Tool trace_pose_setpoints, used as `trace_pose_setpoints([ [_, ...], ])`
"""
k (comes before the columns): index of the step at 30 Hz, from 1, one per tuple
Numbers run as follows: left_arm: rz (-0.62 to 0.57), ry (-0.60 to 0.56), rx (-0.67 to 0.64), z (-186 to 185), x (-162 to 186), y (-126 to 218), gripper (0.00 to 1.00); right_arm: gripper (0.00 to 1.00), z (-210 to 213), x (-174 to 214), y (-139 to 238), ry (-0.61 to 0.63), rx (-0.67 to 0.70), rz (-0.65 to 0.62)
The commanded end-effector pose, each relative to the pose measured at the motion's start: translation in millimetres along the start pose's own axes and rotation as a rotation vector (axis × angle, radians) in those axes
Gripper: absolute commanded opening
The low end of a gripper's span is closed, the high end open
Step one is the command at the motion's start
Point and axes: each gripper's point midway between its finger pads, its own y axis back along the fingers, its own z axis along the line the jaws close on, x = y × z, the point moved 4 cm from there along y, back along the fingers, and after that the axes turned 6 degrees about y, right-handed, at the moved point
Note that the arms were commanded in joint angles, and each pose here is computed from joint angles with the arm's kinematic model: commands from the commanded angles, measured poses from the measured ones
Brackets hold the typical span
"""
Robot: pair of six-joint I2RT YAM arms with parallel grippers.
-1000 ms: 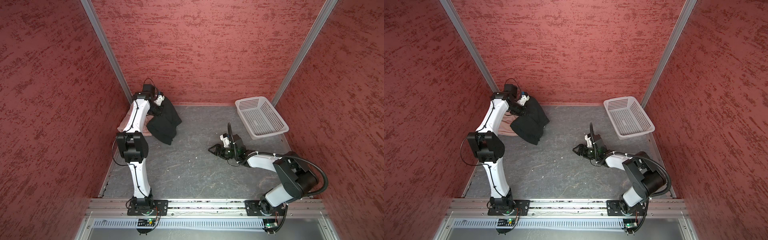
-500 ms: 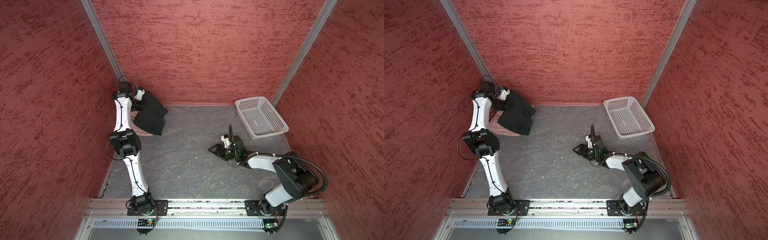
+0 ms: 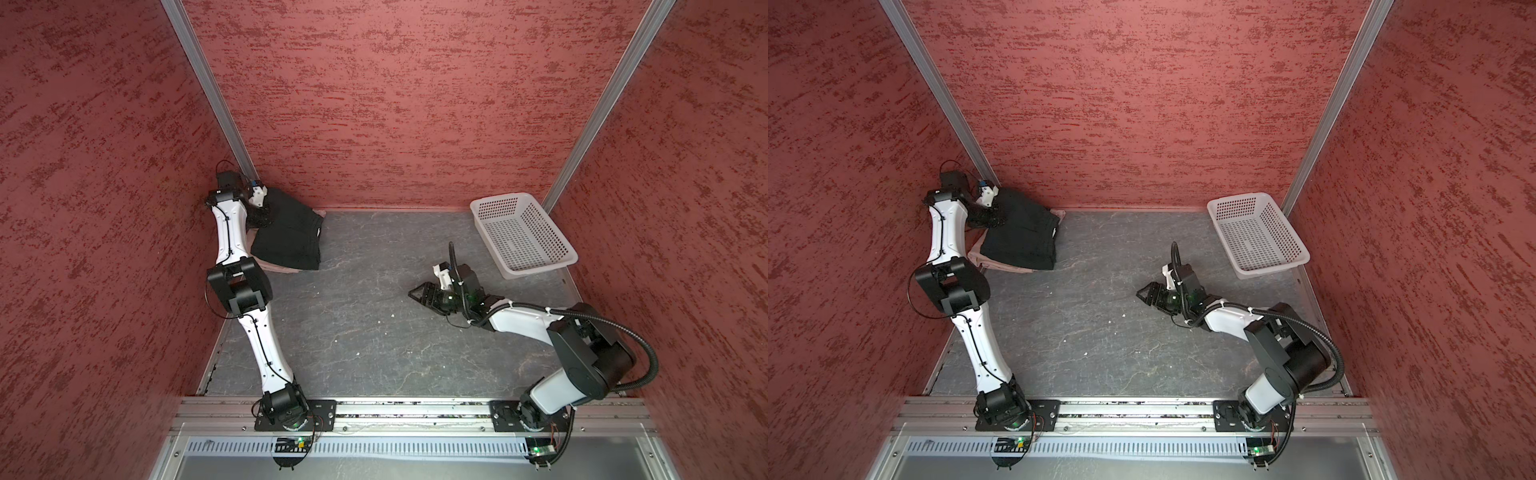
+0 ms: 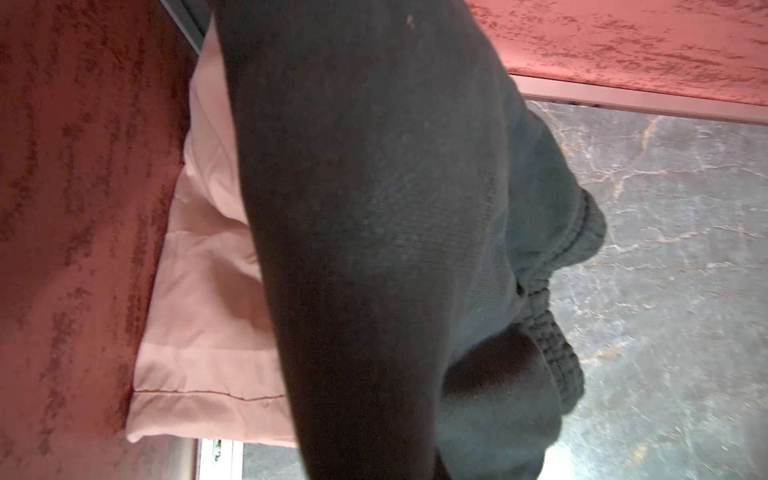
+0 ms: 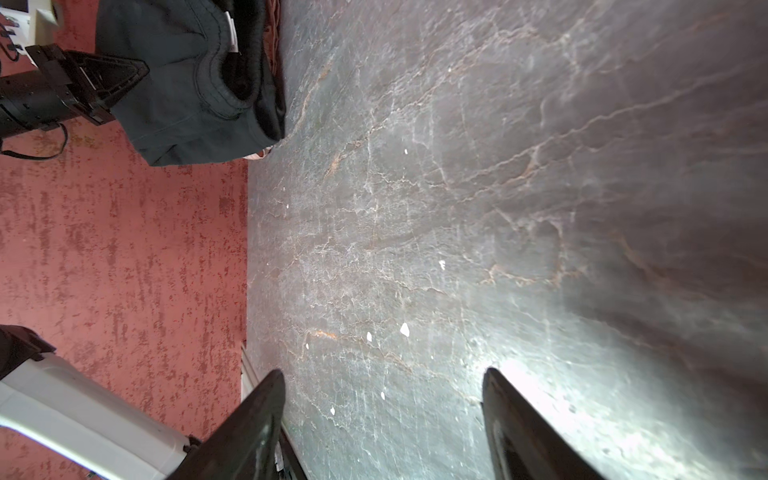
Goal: Fold and stack the shorts
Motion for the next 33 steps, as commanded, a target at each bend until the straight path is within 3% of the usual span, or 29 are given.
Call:
trace_pose_setpoints([
  [1,-0.046,-0.002,-0.084,28,-9,-13,0.26,0.76,5,-12,8,0.027,0.048,-0.05],
  [2,-0.051,0.006,-0.076,29,-9,-14,0.75,0.76,5,-11,9,0.032,0.058,-0.048],
  [3,-0.055,0.019,-0.068,30,-10,-15,1.0,0.76,5,-11,10,0.035,0.068,-0.045],
  [8,-0.107,0.044,-0.028,21,-20,-3,0.99,0.77,6,-16,26,0.074,0.128,-0.079],
  [12,-0.181,0.091,-0.076,22,-33,26,0.99,0.81,6,-33,59,0.13,0.234,-0.166],
  [15,-0.243,0.107,-0.16,23,-43,57,0.99,0.87,1,-51,92,0.16,0.3,-0.264],
  [21,-0.404,0.096,-0.158,-24,-45,133,0.99,0.99,-11,-100,166,0.245,0.433,-0.515],
  [24,-0.506,0.094,-0.131,-56,-20,164,0.99,0.99,-28,-123,194,0.272,0.517,-0.615],
  [28,-0.628,0.088,-0.057,-92,45,182,0.99,0.99,-60,-143,216,0.289,0.655,-0.732],
  [33,-0.609,0.219,-0.064,-93,139,147,0.99,0.99,-94,-142,235,0.302,0.844,-0.849],
])
